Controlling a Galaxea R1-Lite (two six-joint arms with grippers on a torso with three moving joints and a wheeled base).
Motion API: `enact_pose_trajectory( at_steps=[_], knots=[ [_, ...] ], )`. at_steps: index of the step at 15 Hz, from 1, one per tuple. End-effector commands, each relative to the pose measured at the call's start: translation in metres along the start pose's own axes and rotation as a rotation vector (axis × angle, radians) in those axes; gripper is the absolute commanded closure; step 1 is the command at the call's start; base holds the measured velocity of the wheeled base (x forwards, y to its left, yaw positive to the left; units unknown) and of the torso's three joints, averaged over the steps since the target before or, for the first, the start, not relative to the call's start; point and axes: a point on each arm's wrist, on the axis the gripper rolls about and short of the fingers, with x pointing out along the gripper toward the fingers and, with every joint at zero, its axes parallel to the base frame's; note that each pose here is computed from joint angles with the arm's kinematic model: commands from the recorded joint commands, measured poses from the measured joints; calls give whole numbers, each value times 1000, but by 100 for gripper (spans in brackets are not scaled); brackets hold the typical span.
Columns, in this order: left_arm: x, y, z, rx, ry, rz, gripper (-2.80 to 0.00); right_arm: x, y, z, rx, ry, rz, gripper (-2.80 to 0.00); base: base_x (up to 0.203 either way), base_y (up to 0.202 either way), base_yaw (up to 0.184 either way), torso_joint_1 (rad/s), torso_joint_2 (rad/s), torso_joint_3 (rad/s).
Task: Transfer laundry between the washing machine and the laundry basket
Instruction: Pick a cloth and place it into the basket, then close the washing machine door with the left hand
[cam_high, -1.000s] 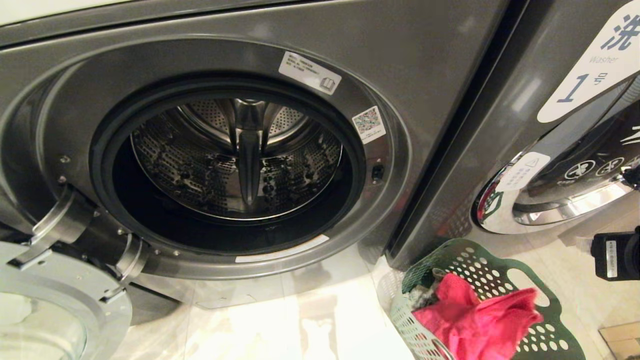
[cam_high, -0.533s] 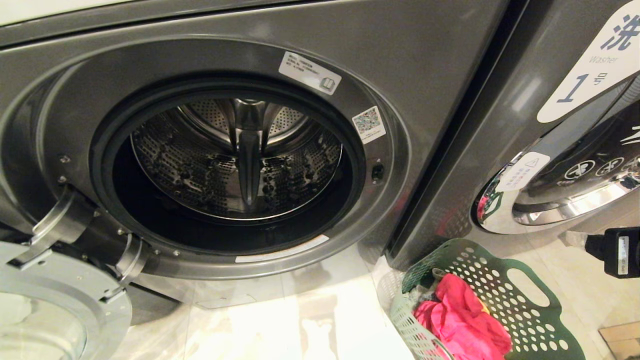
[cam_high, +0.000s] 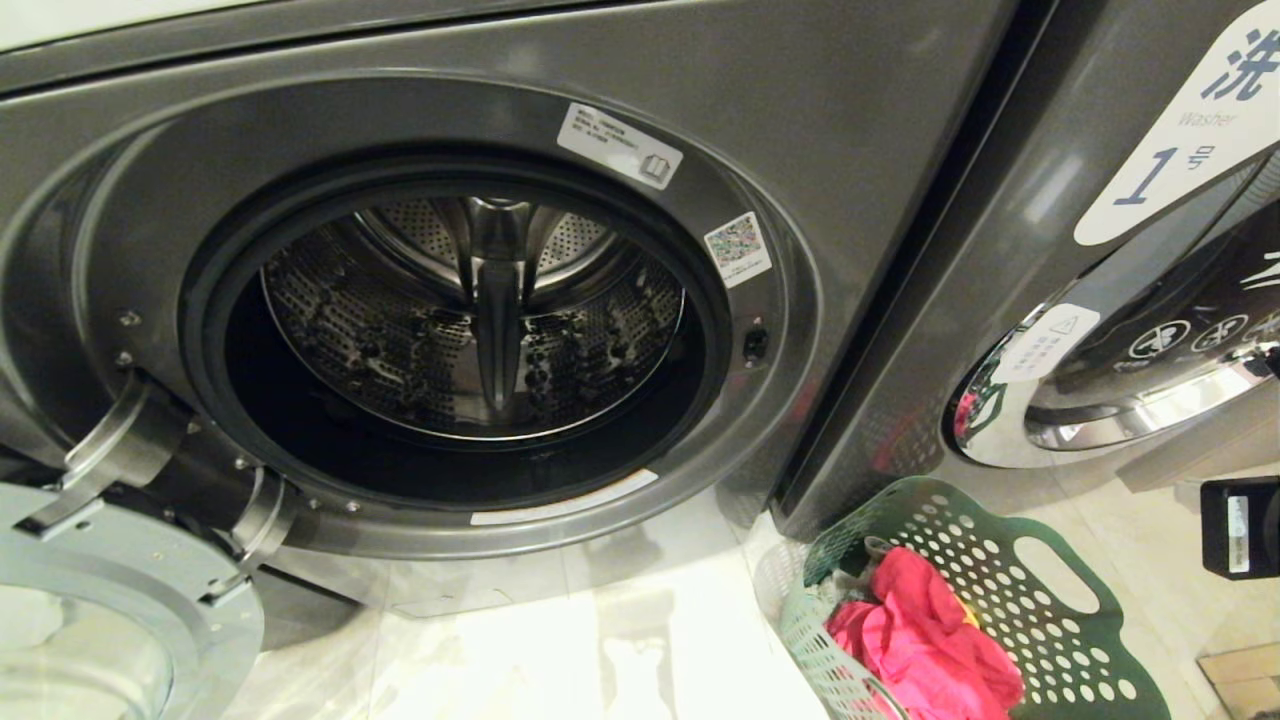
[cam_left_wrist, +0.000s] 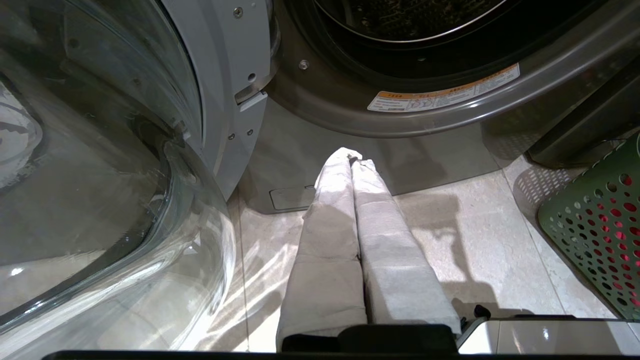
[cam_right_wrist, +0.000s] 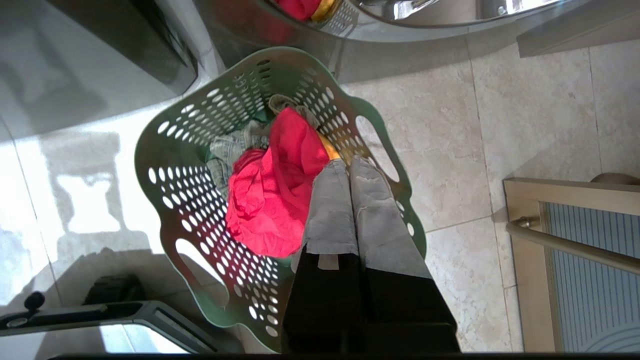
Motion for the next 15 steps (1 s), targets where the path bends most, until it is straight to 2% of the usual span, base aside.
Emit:
enact_pose_trajectory(
  at_steps=[1, 3, 6, 8, 10, 11, 15],
  knots=[
    [0, 0, 0, -1, 0, 0, 0, 7, 2, -2, -10, 29, -3, 0, 0, 0, 0, 0, 0, 0],
    [0, 0, 0, -1, 1, 0, 0, 10, 3, -9, -23, 58, -10, 0, 0, 0, 0, 0, 0, 0],
    [0, 0, 0, -1, 1, 1, 0, 0, 0, -14, -11, 31, 12, 0, 0, 0, 0, 0, 0, 0],
    [0, 0, 0, -1, -1, 0, 0, -13, -4, -22, 15, -27, 118, 0, 0, 0, 0, 0, 0, 0],
    [0, 0, 0, -1, 1, 1, 0, -22, -10, -41, 15, -79, 214, 0, 0, 0, 0, 0, 0, 0],
    [0, 0, 0, -1, -1, 1, 0, -28, -14, -55, -10, -91, 231, 0, 0, 0, 0, 0, 0, 0],
    [0, 0, 0, 0, -1, 0, 0, -55, -22, -120, -90, -168, 237, 0, 0, 0, 0, 0, 0, 0]
  ],
)
